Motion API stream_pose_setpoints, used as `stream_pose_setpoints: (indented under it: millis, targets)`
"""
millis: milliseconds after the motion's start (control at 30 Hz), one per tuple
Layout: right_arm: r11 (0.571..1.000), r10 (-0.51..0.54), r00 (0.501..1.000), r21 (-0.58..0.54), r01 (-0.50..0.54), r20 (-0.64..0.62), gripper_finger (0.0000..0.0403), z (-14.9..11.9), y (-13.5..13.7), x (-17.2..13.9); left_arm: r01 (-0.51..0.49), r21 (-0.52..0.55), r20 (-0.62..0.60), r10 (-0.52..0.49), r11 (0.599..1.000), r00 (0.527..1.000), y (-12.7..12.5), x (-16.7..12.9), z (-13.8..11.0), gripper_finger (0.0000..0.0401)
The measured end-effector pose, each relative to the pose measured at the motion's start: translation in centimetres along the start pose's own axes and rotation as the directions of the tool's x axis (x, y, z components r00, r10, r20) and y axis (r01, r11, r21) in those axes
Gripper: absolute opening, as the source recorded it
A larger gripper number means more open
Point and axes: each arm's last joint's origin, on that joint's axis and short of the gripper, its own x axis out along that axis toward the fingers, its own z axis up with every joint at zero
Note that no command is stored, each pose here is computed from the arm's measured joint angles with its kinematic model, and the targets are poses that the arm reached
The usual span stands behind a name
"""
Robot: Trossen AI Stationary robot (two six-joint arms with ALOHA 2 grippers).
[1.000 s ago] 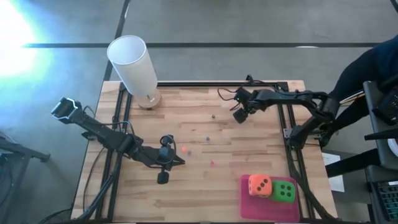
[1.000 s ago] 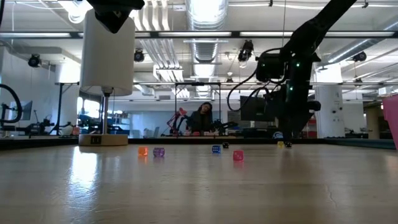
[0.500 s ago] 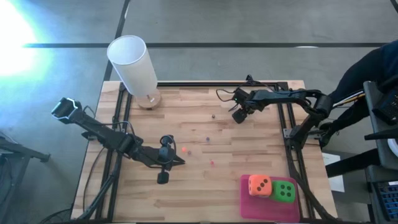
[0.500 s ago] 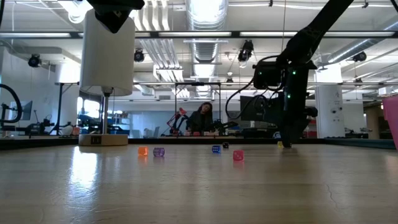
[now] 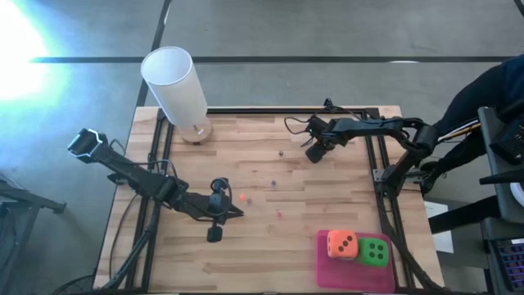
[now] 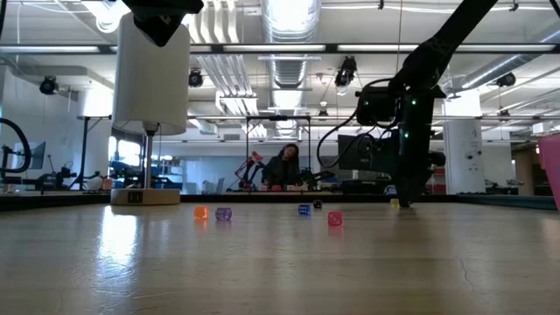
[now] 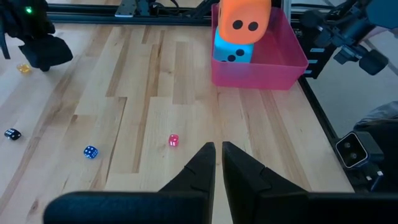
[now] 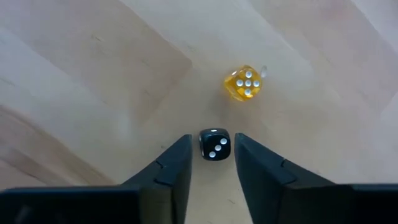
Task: Pick & Place Dice
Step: Put right small black die into the bin
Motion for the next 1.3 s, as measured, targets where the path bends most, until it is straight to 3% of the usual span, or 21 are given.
stream_pose_setpoints:
  millis: [300,667,967,1300]
  targets:
    - [1.000,0.011,1.000,-0.019,-0.011,-0.002,0.0049,0.0,0.0,0.0,0.000,0.000,0.000,0.000,1.000,1.000,0.0,0.0,0.0,0.0036]
    - [0.999,0.008,1.000,-0.042,-0.008,0.010,0.0060,-0.1,-0.1,-0.5,0.000,0.000,0.000,0.000,1.000,1.000,0.0,0.0,0.0,0.0036]
    - [0.997,0.069,0.983,-0.047,-0.062,0.171,0.0057,-0.2,-0.2,-4.9,-0.001,0.001,0.000,0.001,1.000,1.000,0.0,0.0,0.0,0.0036]
    - [0.965,0.235,0.914,-0.193,-0.179,0.330,0.0057,-3.0,2.7,-10.8,-0.057,-0.008,0.013,0.057,0.998,0.998,0.5,0.1,0.1,0.0036]
